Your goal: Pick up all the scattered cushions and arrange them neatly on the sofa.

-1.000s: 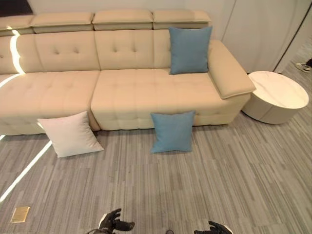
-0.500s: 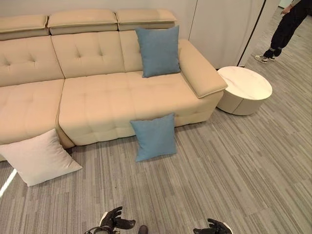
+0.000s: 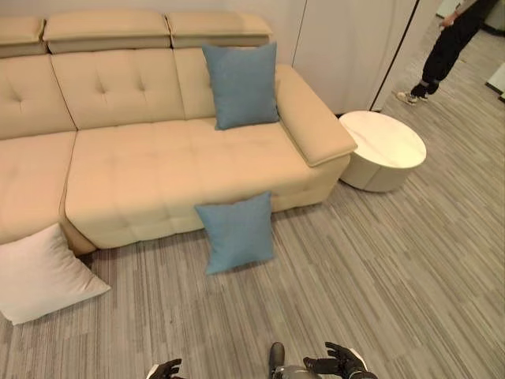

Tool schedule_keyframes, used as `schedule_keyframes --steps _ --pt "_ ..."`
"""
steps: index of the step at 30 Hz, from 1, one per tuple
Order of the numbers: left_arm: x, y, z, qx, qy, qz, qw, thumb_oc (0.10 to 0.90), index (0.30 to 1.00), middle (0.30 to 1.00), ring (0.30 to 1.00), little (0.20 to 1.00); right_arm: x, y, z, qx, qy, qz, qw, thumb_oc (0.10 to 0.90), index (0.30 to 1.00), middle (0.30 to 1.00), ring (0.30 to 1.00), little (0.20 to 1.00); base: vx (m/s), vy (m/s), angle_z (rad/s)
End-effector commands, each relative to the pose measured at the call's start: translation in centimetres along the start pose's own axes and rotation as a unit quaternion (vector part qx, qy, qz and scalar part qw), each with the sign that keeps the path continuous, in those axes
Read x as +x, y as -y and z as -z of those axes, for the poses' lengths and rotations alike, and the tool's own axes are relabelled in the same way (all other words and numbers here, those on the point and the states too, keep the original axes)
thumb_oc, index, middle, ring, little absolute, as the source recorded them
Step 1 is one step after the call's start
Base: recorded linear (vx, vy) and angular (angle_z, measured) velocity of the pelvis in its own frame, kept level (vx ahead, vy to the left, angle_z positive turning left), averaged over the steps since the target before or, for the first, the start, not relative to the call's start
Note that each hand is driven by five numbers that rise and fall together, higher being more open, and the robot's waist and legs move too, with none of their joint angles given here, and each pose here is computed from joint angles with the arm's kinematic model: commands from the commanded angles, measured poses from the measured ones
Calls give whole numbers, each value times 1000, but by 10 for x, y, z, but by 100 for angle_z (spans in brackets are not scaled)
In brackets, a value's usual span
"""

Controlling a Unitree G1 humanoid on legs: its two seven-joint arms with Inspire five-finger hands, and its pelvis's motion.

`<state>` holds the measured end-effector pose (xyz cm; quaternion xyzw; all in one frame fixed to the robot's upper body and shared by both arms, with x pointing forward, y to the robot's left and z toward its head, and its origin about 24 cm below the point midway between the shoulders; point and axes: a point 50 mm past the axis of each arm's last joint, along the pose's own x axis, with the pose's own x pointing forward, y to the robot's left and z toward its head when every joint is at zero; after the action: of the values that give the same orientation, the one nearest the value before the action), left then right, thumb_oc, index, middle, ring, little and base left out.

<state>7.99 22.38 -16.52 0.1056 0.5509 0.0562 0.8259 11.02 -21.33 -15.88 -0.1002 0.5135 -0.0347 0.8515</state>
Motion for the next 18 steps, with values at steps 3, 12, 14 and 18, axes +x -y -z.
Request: schedule_keyframes --steps 3,12,14,18 --pt "6 -2 -56 -5 100 -12 995 800 900 900 900 900 1 22 -14 2 32 39 999 800 900 900 900 900 67 -168 24" --pt "5 4 -61 -2 114 -3 994 800 900 900 900 900 2 21 -16 3 38 41 998 800 900 900 900 900 277 -18 7" --pt "5 3 -54 -7 101 -4 995 800 900 900 900 900 1 17 -13 5 34 34 999 800 900 900 900 900 301 117 -21" --pt "5 -3 -47 -8 88 -9 996 800 900 900 900 900 1 9 -13 -8 35 18 999 800 900 900 900 900 254 149 -36"
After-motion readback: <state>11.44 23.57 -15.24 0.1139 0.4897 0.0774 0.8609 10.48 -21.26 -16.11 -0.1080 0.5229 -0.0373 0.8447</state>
